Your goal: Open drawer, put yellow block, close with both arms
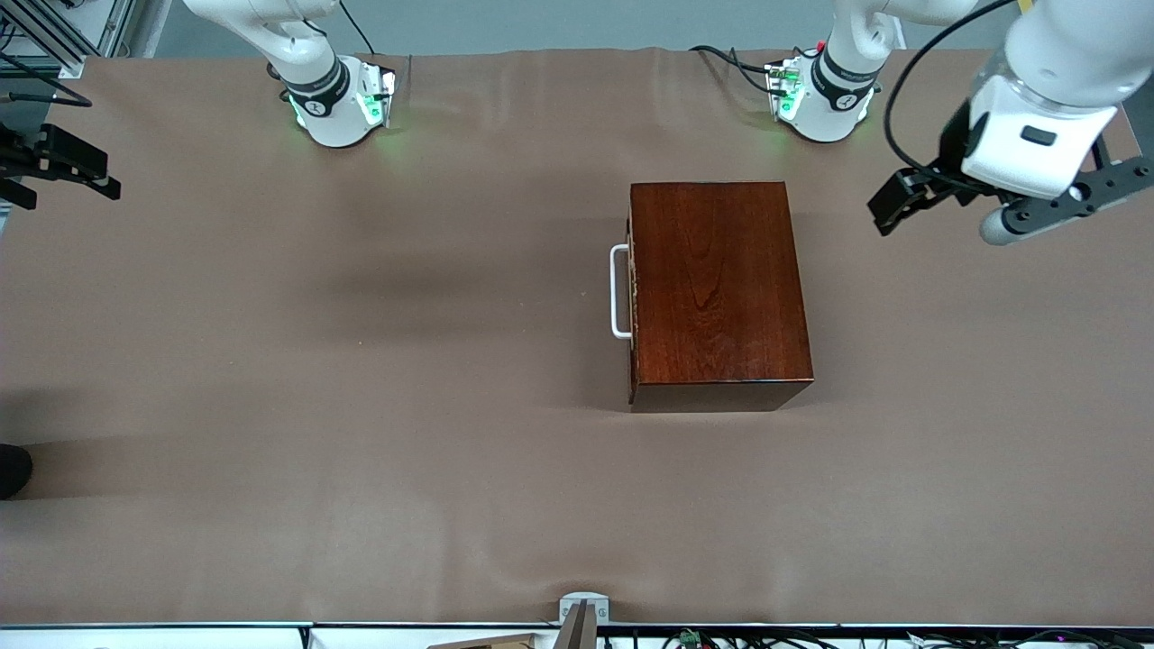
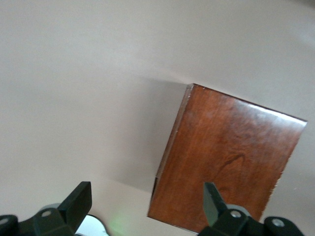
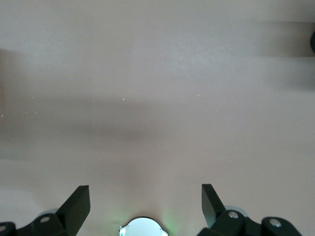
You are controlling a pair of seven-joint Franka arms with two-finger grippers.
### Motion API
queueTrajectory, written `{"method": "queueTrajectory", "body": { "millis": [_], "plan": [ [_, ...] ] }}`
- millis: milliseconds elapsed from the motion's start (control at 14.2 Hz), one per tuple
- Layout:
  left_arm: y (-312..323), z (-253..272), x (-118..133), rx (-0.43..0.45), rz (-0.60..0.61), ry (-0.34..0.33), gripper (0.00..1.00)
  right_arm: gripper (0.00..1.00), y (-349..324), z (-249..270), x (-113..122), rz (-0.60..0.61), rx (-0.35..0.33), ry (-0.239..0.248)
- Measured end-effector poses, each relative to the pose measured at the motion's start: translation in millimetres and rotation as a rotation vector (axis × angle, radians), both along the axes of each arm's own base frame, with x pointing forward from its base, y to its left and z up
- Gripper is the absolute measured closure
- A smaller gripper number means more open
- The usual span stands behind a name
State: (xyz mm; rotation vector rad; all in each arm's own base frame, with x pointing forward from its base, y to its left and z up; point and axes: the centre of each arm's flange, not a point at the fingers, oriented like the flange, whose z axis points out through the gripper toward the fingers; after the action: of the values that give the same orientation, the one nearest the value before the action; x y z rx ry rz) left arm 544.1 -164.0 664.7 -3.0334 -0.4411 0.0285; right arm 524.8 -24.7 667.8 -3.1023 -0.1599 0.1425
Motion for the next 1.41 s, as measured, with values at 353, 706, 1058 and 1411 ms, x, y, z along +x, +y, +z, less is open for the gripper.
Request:
{"method": "queueTrajectory", "body": {
  "millis": [353, 706, 1058, 1411],
  "plan": [
    [42.7, -9.2, 9.9, 0.05, -0.208, 0.034, 0.0, 0.0, 0.2, 0.0, 0.0, 0.0, 0.0, 0.0],
    [99.2, 2.2, 17.5, 0.033, -0.311, 0.009, 0.0, 0.0, 0.3, -0.1, 0.0, 0.001, 0.0, 0.0],
    [118.8, 6.1, 13.5, 0.014, -0.348, 0.007, 0.0, 0.0, -0.2, -0.6, -0.8, -0.001, 0.0, 0.007],
    [120.0, 0.7, 7.2, 0.006, -0.349, 0.018, 0.0, 0.0, -2.1, -2.1, -0.5, -0.004, 0.0, 0.012]
  ]
}}
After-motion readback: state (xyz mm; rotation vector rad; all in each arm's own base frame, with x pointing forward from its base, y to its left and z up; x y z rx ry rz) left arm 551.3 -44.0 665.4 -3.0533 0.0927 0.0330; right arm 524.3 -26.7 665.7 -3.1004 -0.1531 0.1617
